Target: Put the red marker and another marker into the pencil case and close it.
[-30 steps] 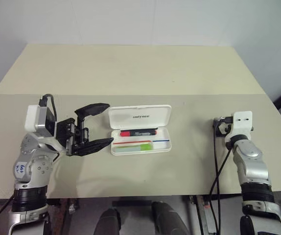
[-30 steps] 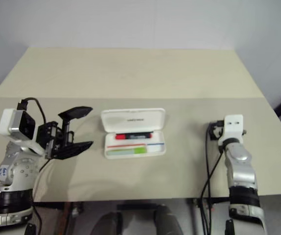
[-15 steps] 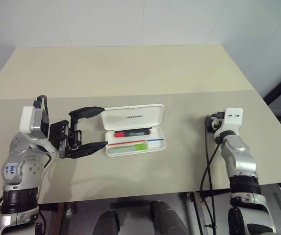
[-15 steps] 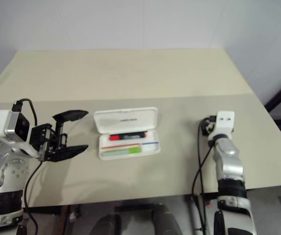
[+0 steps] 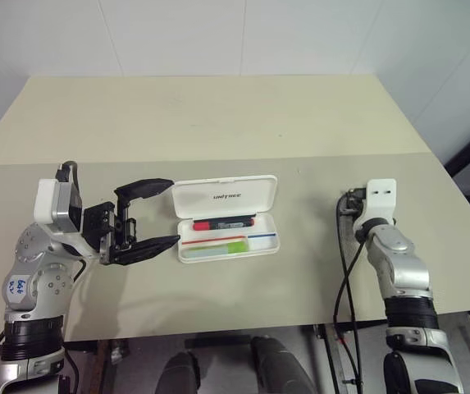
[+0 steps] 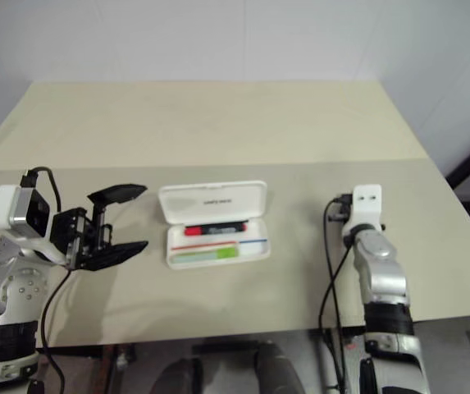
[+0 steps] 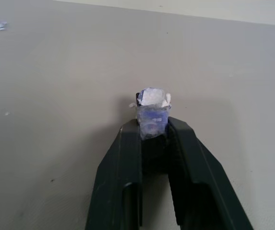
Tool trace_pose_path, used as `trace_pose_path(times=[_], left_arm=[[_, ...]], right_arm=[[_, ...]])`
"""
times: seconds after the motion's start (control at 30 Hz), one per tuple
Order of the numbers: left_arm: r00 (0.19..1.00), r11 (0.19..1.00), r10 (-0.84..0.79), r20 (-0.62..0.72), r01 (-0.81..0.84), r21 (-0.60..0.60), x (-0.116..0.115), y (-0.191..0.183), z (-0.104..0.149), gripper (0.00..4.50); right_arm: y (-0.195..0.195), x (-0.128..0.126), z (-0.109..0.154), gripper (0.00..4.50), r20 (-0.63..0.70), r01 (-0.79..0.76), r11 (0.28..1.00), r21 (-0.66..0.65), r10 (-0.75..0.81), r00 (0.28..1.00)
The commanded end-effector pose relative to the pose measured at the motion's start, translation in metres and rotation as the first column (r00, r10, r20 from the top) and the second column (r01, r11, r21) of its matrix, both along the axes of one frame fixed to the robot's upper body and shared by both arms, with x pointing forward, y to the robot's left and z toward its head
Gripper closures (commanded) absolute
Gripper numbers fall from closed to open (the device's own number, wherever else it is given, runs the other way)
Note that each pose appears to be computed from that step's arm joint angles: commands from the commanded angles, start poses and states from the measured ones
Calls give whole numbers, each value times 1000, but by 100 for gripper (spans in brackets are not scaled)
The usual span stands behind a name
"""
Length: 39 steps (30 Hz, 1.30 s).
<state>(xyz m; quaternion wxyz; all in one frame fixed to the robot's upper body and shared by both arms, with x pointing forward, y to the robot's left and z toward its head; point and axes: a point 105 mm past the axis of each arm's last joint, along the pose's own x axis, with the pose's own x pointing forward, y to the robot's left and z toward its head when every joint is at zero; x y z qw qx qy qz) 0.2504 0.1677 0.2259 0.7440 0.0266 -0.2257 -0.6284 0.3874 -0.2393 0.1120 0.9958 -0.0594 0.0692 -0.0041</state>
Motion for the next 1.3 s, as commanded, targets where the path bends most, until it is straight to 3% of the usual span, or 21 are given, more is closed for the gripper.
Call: trace_pose_path(times=[0.03, 0.13, 0.33, 0.57, 0.67, 0.97, 1.3], left_arm=[[999, 1000, 9, 47, -9, -5, -4, 2, 9, 0], [999, 1000, 3, 43, -3, -9, -4, 3, 9, 0], [1000, 1000, -12, 22, 12, -9, -7, 7, 5, 0], [1000, 999, -17, -12, 17, 34, -14, 15, -5, 0], [999, 997, -10, -34, 13, 80, -20, 24, -15, 0], [998, 989, 49, -47, -42, 141, -29, 50, -22, 0], [992, 976, 125, -24, -119, 182, -33, 73, -20, 0]], right_arm=[[24, -9, 41, 413, 110, -188, 982, -26, 190, 976], [45, -25, 63, 413, 158, -362, 931, -59, 366, 917], [96, -72, 93, 413, 134, -712, 690, -131, 724, 677], [127, -109, 80, 413, -129, -913, 360, -191, 913, 387], [139, -114, 73, 413, -204, -941, 253, -224, 932, 299], [163, -100, 65, 413, -263, -954, 108, -279, 947, 184], [157, -84, 47, 413, -347, -957, 55, -283, 925, 156]])
